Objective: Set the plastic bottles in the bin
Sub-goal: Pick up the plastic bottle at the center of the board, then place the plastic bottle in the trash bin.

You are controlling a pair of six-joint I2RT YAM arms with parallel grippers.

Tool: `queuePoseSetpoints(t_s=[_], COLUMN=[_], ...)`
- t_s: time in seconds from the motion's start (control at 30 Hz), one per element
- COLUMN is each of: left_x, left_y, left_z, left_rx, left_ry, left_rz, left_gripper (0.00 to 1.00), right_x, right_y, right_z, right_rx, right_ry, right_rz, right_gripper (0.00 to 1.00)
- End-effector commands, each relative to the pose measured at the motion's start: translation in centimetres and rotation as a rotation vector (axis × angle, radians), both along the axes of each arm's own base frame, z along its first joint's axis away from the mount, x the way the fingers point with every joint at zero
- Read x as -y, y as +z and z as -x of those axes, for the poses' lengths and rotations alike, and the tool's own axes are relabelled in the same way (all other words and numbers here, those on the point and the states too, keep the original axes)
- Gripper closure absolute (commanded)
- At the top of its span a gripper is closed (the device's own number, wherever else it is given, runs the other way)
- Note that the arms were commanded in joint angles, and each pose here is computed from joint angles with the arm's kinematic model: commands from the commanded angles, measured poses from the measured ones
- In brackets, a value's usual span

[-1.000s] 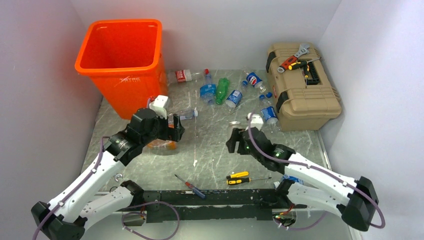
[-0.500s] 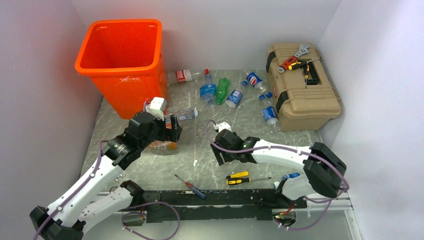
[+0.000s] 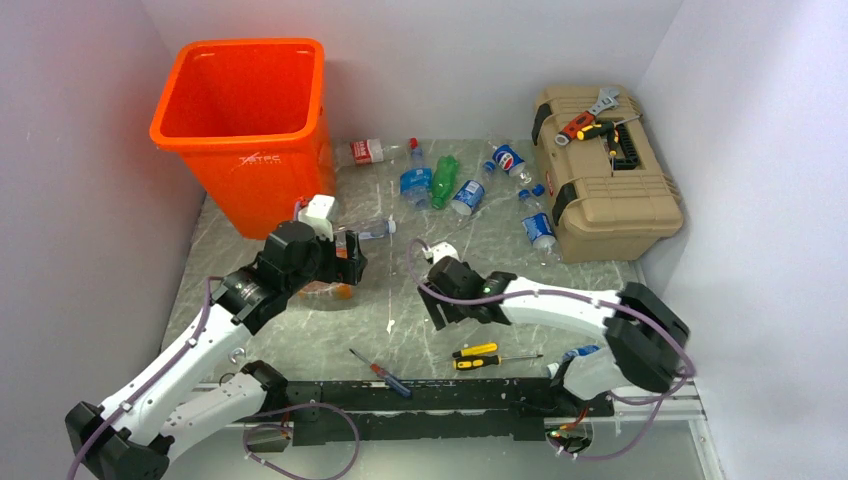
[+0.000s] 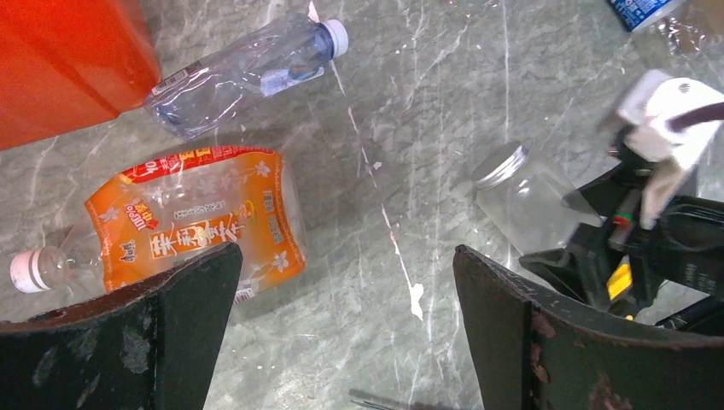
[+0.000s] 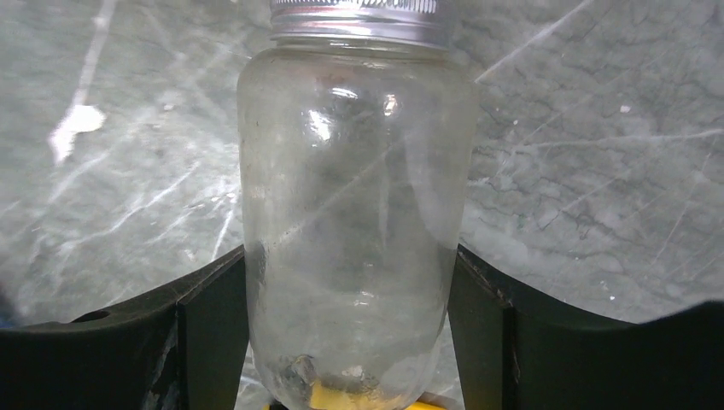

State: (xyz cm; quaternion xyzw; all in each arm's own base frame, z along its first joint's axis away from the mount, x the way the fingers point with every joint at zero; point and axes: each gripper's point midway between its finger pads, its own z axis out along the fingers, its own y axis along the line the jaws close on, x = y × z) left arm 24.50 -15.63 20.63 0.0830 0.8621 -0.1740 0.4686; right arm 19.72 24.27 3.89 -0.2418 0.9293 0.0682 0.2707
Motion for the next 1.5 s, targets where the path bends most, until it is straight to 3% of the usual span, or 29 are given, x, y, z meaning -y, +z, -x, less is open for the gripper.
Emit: queuePoseSetpoints(t_s=[0.0,0.17,0.37,0.5,0.8,1.03,1.27,1.3,1.4,1.47], left_x=[1.6,5.6,9.0,9.5,9.9,11.5,12.4,12.4,12.5,12.7], left_y=[3.3,6.0,10.3,11.9,12.3,11.6,10.6,10.8,11.3,11.3], left_z=[0.0,1.7,3.5,3.9,4.8,6.1,6.8,6.9,7.3,7.4], left_rx=[0.085,0.108,0.112,0.141,0.162,0.102,0.076,0.089,0.113,0.104], left_ry=[-0.049,-0.2,-0.364,-0.394,-0.45,-0.587,-0.609,-0.616,-0.65,-0.657], left_rz=[0.122,0.388,0.654,0.746,0.806,0.75,0.69,0.691,0.686,0.679], left_gripper=[0.01,0.01,0.01,0.0,0.01,0.01,0.01,0.03,0.25,0.28], right_x=[-3.2,-6.7,-8.0,-8.2,-7.6,-8.3,-9.3,-9.4,-9.3,-9.3], right_y=[7.4,16.9,20.6,22.0,22.9,24.1,25.3,25.2,24.7,24.6], right_z=[-0.5,2.4,3.6,4.0,3.4,3.0,3.6,3.6,3.7,3.8], right_rx=[0.221,0.45,0.564,0.614,0.673,0.703,0.705,0.705,0.702,0.699], right_ry=[0.104,0.274,0.332,0.333,0.245,0.224,0.256,0.258,0.249,0.245], right_rz=[-0.307,-0.703,-0.815,-0.85,-0.917,-0.934,-0.961,-0.953,-0.938,-0.944], right_gripper=[0.6,0.65,0.69,0.7,0.72,0.72,0.72,0.72,0.72,0.71])
